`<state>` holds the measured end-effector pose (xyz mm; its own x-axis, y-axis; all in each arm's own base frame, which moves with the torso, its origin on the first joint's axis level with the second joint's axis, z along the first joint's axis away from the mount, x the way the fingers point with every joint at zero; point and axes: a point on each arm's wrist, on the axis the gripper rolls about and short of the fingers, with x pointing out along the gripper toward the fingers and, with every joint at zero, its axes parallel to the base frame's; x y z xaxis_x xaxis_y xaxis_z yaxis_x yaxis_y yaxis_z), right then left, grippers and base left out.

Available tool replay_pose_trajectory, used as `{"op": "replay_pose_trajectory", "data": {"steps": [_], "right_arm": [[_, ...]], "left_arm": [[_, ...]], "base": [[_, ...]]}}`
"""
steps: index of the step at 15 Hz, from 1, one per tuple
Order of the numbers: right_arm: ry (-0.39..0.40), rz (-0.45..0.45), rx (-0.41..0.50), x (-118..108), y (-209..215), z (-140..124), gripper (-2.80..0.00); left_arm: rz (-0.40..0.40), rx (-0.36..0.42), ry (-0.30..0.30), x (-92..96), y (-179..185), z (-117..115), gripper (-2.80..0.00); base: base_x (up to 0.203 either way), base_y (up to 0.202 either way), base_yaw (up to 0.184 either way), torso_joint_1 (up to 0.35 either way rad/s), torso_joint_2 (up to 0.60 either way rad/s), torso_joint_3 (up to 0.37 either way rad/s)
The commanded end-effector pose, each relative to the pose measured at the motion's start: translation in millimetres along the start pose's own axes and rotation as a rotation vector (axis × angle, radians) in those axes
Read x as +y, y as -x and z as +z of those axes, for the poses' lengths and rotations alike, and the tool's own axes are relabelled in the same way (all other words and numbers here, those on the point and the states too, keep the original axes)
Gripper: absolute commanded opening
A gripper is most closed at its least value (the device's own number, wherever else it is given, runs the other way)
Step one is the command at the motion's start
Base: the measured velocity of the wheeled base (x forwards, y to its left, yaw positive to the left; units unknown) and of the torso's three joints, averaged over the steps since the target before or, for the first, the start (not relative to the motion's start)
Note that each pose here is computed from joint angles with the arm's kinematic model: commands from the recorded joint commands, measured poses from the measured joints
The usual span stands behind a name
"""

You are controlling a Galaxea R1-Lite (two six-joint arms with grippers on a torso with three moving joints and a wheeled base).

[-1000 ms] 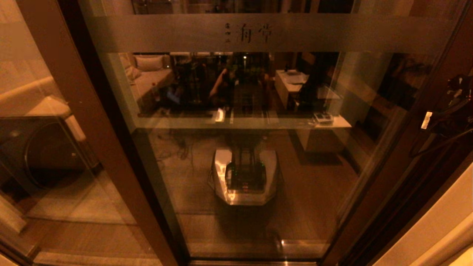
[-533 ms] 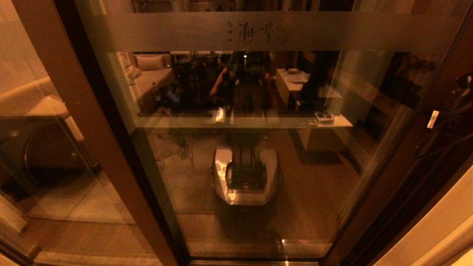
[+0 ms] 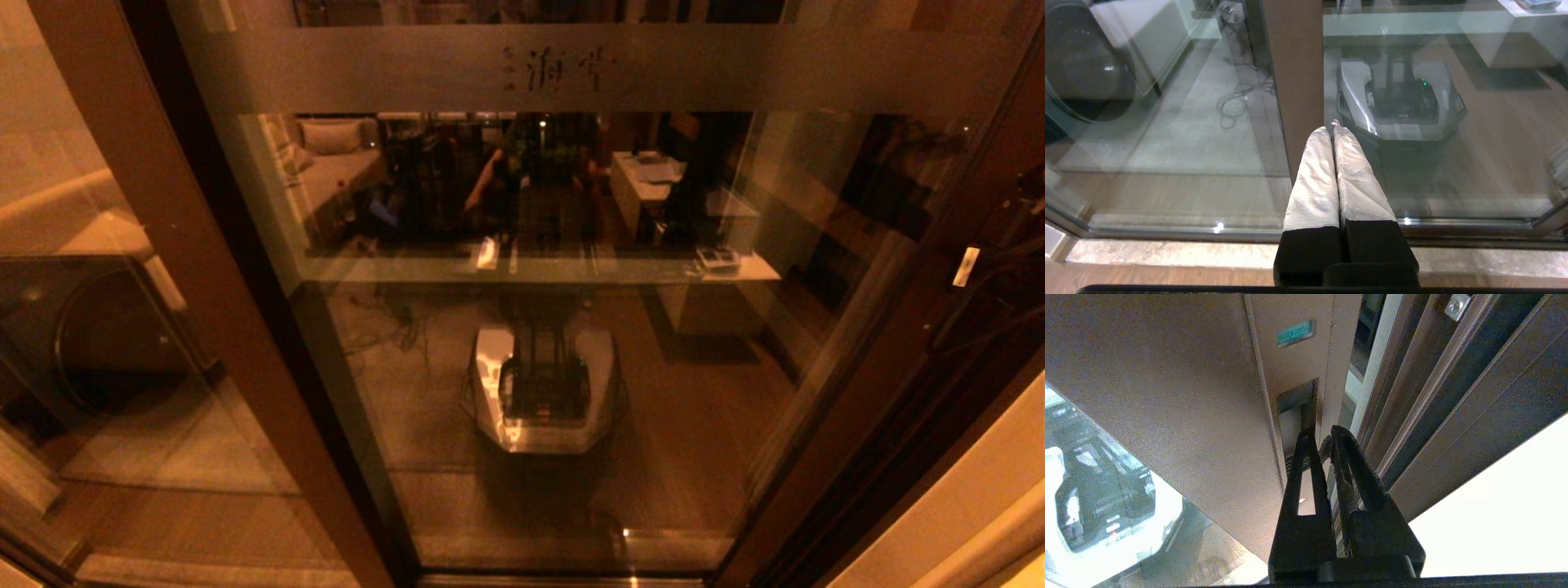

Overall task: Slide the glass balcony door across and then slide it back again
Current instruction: Close the slid door

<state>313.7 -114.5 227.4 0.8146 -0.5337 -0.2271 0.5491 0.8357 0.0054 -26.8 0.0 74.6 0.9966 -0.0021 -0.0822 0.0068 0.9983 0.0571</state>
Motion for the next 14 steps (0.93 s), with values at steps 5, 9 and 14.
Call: {"op": "replay_pose_trajectory", "data": {"steps": [5, 9, 14], "right_arm": [[-0.002, -0.022, -0.017, -6, 4, 4, -2.8], [0.019, 0.02, -0.008, -7, 15, 2, -2.8], [0.021, 0.022, 0.001, -7, 14, -1, -2.8]], "left_arm": [[-0.001, 0.0, -0.001, 0.0, 0, 0, -2.8], [0.0, 0.001, -0.001, 0.0, 0, 0, -2.8], [-0.001, 0.0, -0.001, 0.0, 0, 0, -2.8]], "base": [[0.0, 0.0, 0.0, 0.0, 0.0, 0.0], [0.0, 0.0, 0.0, 0.0, 0.0, 0.0], [0.0, 0.0, 0.0, 0.0, 0.0, 0.0]]}}
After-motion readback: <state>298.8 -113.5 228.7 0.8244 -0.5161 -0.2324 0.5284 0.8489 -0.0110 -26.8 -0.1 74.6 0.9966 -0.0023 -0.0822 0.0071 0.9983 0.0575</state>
